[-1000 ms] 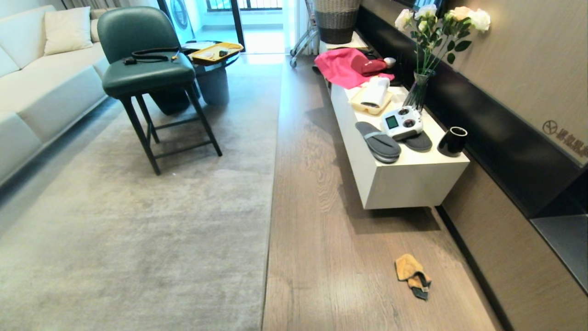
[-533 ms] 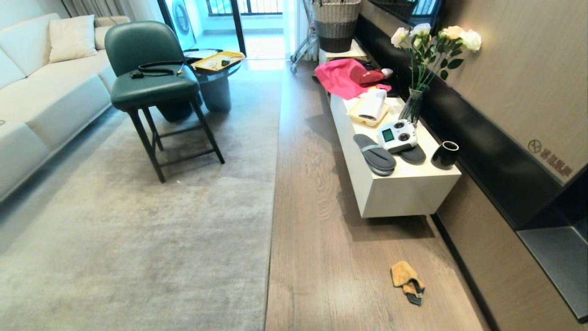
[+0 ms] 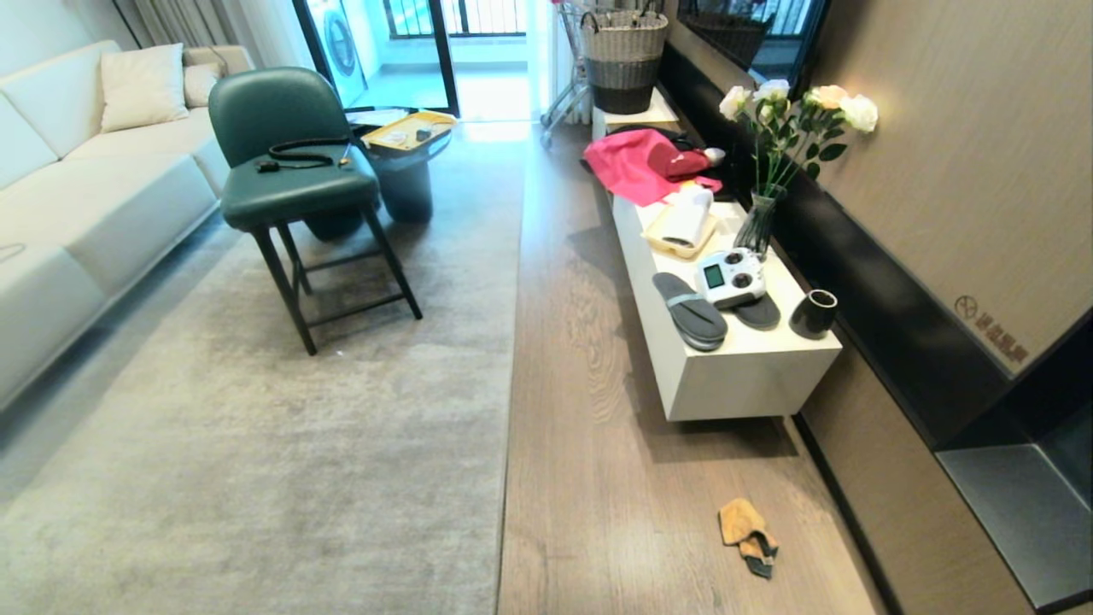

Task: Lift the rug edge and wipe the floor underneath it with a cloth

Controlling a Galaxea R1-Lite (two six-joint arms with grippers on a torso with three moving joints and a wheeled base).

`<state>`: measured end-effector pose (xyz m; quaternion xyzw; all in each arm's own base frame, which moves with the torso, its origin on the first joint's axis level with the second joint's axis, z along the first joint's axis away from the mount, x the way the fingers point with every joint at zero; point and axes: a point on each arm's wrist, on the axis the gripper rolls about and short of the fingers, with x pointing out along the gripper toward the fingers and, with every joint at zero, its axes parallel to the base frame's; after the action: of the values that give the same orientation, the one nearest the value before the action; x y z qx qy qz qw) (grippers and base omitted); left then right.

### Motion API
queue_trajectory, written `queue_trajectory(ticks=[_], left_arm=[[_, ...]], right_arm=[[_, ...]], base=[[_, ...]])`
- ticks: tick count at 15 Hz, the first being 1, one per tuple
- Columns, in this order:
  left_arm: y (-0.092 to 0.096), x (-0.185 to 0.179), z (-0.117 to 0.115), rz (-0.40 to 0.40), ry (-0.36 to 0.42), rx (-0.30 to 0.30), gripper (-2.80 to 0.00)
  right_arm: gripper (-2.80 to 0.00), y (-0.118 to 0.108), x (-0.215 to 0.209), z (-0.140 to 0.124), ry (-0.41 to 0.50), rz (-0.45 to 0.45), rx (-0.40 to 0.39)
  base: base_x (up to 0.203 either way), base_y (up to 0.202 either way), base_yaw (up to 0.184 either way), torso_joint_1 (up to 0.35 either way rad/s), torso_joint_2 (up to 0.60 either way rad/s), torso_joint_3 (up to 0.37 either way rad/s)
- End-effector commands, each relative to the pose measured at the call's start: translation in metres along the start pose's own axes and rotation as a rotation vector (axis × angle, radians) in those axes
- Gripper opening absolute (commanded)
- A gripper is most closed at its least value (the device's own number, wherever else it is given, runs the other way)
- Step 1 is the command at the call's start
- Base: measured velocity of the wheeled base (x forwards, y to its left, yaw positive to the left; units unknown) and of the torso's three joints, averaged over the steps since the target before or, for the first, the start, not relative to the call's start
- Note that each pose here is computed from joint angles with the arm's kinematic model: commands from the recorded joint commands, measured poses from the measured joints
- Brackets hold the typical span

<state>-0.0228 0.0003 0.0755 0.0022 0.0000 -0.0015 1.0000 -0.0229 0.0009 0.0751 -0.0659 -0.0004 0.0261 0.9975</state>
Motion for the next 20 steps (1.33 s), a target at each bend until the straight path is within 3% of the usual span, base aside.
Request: queue_trajectory(ticks=[1, 10, 20], left_arm=[[0.0, 0.0, 0.0, 0.0, 0.0, 0.0, -2.8], [0.0, 0.0, 0.0, 0.001, 0.0, 0.0, -2.8], [0.0, 0.0, 0.0, 0.0, 0.0, 0.0, -2.8]], right_arm=[[-2.8, 0.0, 0.0001, 0.0002, -0.001, 0.001, 0.002], [-2.8, 0.0, 0.0001, 0.0, 0.002, 0.002, 0.001], [-2.8, 0.0, 0.0001, 0.0, 0.002, 0.001, 0.002]], base=[[0.0, 0.0, 0.0, 0.176, -0.52, -0.356], [0.0, 0.0, 0.0, 0.217, -0.58, -0.366], [0.0, 0.0, 0.0, 0.154, -0.36, -0.211]])
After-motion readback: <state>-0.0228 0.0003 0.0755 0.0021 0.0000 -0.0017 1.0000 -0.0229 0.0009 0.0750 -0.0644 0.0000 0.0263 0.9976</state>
